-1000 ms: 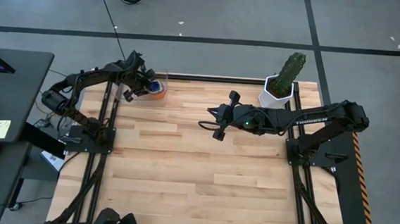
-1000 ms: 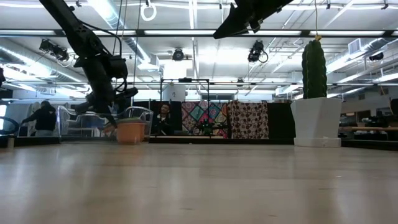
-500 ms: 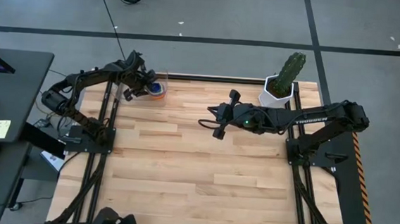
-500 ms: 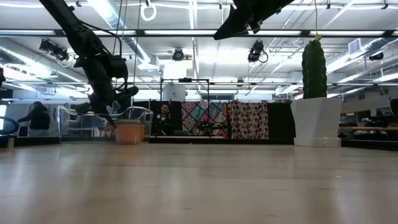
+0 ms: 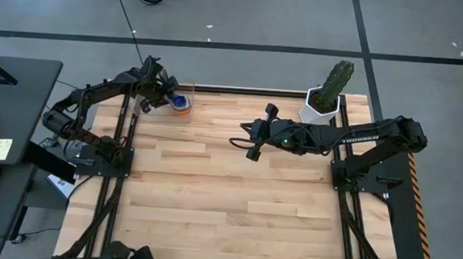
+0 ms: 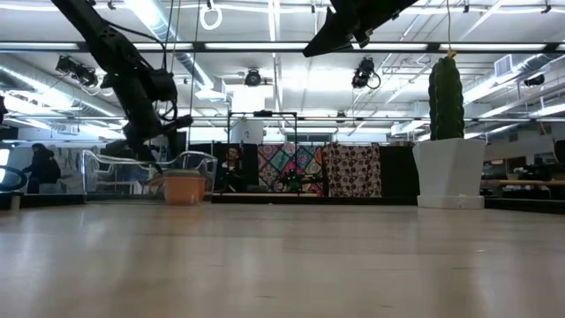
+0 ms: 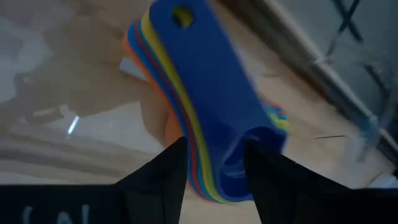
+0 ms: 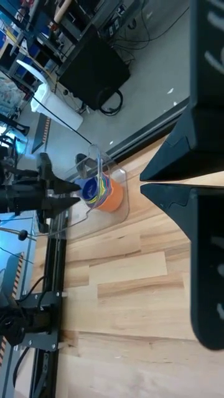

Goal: Nest measuring cups in basket
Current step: Return to Home Position

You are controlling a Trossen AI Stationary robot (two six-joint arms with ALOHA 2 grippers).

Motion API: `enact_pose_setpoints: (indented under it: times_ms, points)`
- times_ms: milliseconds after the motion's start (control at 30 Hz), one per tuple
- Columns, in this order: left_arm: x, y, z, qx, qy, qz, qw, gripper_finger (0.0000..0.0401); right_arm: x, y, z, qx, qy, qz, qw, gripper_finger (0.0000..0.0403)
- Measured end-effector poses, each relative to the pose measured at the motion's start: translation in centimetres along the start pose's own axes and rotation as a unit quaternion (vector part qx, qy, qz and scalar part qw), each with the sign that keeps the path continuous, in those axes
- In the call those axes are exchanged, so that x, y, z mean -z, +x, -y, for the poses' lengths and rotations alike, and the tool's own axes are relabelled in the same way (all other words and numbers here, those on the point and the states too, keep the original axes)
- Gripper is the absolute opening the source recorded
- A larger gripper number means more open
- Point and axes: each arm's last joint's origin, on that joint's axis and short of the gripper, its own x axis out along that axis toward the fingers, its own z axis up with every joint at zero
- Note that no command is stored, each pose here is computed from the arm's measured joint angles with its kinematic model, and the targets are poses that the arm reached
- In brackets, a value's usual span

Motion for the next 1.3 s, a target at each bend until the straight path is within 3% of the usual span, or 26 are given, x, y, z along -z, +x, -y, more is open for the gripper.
enact_pose_setpoints:
  times_ms: [200,533,733,1033,1300]
  points:
    - [-0.2,-2.4,0.2,0.032,0.014,0.044,0.998,0.016,0.0,0.0,0.0,0.0,-0.001,0.0,1.0,0.0023]
    - [1.1,-7.1,0.6,0.114,0.132,0.078,0.982,0.016,0.0,0.0,0.1,0.001,-0.013,0.0,1.0,0.0023]
    - [3.5,-10.1,1.0,0.183,0.256,0.084,0.945,0.016,-0.1,0.0,0.1,0.002,-0.01,0.005,1.0,0.0023]
    - [6.1,-14.1,0.2,0.233,0.37,0.141,0.888,0.016,-0.3,0.0,0.1,0.004,-0.007,0.012,1.0,0.0023]
    - [6.9,-15.4,-0.2,0.225,0.388,0.192,0.873,0.016,-0.3,0.0,0.4,0.007,0.001,0.014,1.0,0.0023]
